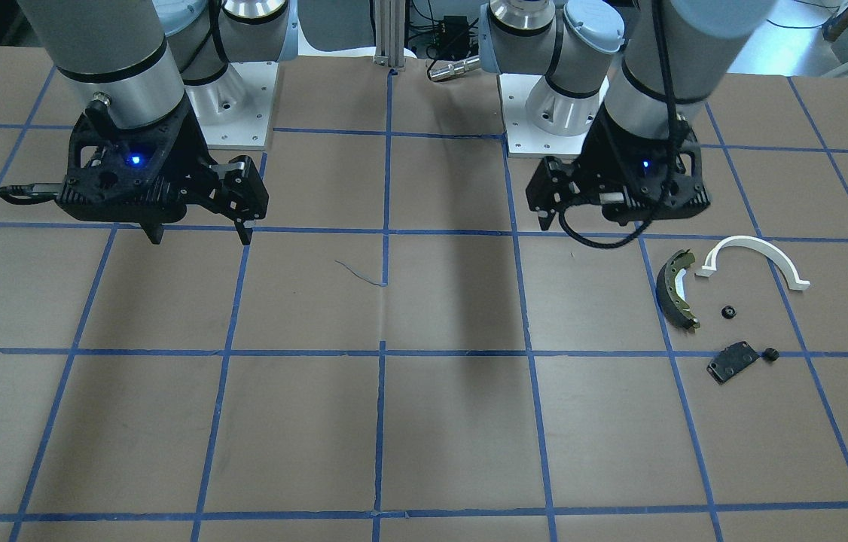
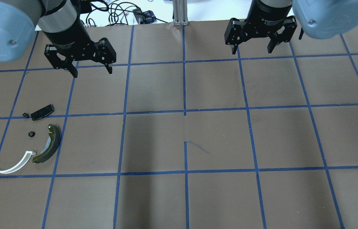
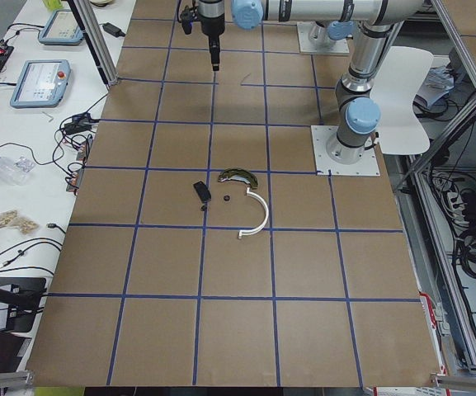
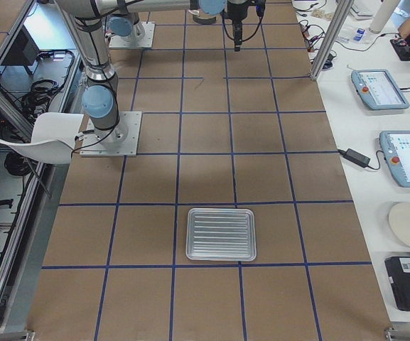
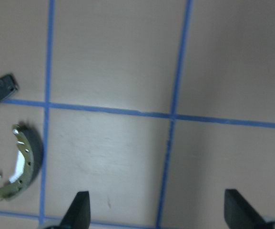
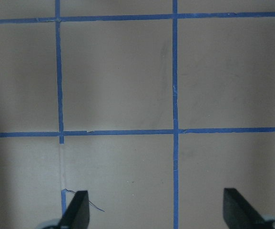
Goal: Place bearing gear from tray to pile
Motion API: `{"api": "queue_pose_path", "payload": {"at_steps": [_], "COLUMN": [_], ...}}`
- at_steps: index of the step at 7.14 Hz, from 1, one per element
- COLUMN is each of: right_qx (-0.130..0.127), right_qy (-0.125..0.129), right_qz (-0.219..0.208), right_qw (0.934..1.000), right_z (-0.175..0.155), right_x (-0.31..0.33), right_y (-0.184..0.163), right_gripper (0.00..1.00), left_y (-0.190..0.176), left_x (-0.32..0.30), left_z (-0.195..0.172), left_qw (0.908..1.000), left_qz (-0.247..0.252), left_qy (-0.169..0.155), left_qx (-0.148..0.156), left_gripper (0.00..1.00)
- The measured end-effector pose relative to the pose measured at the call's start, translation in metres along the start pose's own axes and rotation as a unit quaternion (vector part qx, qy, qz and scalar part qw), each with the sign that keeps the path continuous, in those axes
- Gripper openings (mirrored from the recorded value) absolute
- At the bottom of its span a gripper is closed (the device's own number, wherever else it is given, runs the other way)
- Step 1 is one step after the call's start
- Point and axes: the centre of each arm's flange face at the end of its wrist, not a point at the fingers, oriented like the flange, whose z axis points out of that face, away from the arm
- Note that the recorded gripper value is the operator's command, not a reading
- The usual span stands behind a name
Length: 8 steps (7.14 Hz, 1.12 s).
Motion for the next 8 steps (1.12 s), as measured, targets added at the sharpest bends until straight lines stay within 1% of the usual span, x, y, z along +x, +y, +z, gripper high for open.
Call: {"api": "queue_pose_path", "payload": {"at_steps": [1,2,3,4,5,6,7,8], "right_qx": [0.0,0.0,0.0,0.0,0.0,0.0,0.0,0.0], "right_qy": [0.0,0.0,0.0,0.0,0.0,0.0,0.0,0.0], "right_qz": [0.0,0.0,0.001,0.001,0.001,0.001,0.001,0.001], "right_qw": [1.0,1.0,1.0,1.0,1.0,1.0,1.0,1.0], "right_z": [0.0,0.0,0.0,0.0,0.0,0.0,0.0,0.0], "right_x": [0.0,0.0,0.0,0.0,0.0,0.0,0.0,0.0], "right_y": [0.0,0.0,0.0,0.0,0.0,0.0,0.0,0.0], "right_gripper": [1.0,1.0,1.0,1.0,1.0,1.0,1.0,1.0], "left_y": [0.01,0.012,0.003,-0.016,-0.024,-0.02,-0.013,-0.009], "left_x": [0.007,0.0,-0.01,-0.017,-0.021,-0.024,-0.025,-0.026], "left_z": [-0.027,-0.039,-0.037,-0.029,-0.023,-0.02,-0.02,-0.02], "left_qw": [0.9999,0.9997,0.9999,0.9995,0.9985,0.9987,0.9994,0.9997], "left_qz": [0.007,0.009,0.008,0.007,0.006,0.005,0.005,0.005], "left_qy": [0.002,0.003,0.006,0.008,0.008,0.006,0.004,0.001], "left_qx": [-0.014,-0.023,-0.01,0.032,0.054,0.05,0.035,0.026], "left_gripper": [1.0,1.0,1.0,1.0,1.0,1.0,1.0,1.0]}}
